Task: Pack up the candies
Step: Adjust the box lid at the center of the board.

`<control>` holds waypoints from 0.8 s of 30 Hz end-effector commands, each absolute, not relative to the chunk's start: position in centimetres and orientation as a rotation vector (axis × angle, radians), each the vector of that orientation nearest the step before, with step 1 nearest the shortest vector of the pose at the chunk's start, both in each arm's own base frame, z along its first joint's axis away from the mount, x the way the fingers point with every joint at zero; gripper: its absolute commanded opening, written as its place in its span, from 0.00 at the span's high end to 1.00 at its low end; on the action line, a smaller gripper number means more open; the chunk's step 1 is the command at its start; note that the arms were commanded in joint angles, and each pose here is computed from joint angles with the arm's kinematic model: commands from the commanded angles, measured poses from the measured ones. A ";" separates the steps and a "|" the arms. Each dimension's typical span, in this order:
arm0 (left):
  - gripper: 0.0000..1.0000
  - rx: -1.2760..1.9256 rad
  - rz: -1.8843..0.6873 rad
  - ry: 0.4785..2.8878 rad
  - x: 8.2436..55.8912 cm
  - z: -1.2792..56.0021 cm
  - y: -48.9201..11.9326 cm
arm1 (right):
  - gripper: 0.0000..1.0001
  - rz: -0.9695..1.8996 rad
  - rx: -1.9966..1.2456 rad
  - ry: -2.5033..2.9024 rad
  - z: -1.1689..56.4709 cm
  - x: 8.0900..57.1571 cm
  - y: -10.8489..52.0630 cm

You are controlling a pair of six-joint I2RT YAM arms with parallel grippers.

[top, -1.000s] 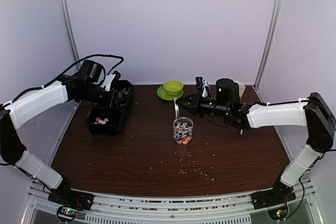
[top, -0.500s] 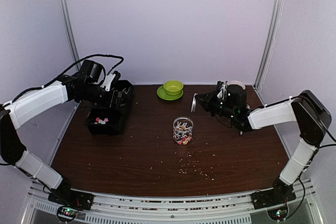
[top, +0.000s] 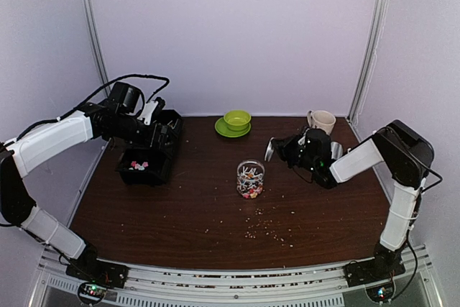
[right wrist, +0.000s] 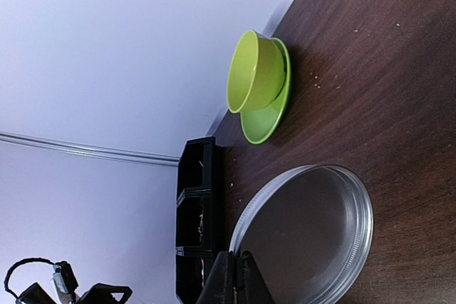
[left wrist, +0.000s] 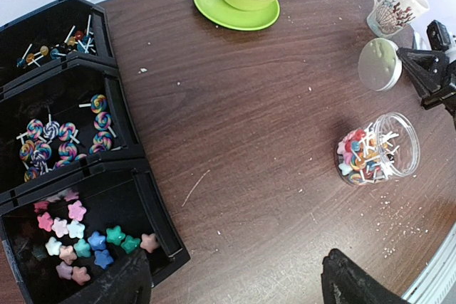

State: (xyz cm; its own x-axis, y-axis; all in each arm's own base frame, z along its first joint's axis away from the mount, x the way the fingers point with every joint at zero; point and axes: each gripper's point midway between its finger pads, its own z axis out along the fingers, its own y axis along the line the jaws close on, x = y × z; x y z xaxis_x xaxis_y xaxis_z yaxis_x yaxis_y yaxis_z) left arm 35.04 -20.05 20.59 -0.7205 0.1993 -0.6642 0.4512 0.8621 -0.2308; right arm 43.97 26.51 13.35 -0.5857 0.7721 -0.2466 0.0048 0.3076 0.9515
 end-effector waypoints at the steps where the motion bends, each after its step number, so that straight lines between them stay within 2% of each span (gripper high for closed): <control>1: 0.15 0.482 -0.513 2.326 35.4 21.6 -20.4 | 0.96 1.341 0.763 1.816 11.8 44.4 25.3; 12: 0.16 0.484 -0.513 2.333 35.5 21.3 -20.5 | 0.93 1.332 0.820 1.836 9.4 43.3 24.4; 24: 0.15 0.484 -0.517 2.338 35.5 21.2 -20.6 | 0.98 1.499 0.753 1.700 11.9 43.1 25.2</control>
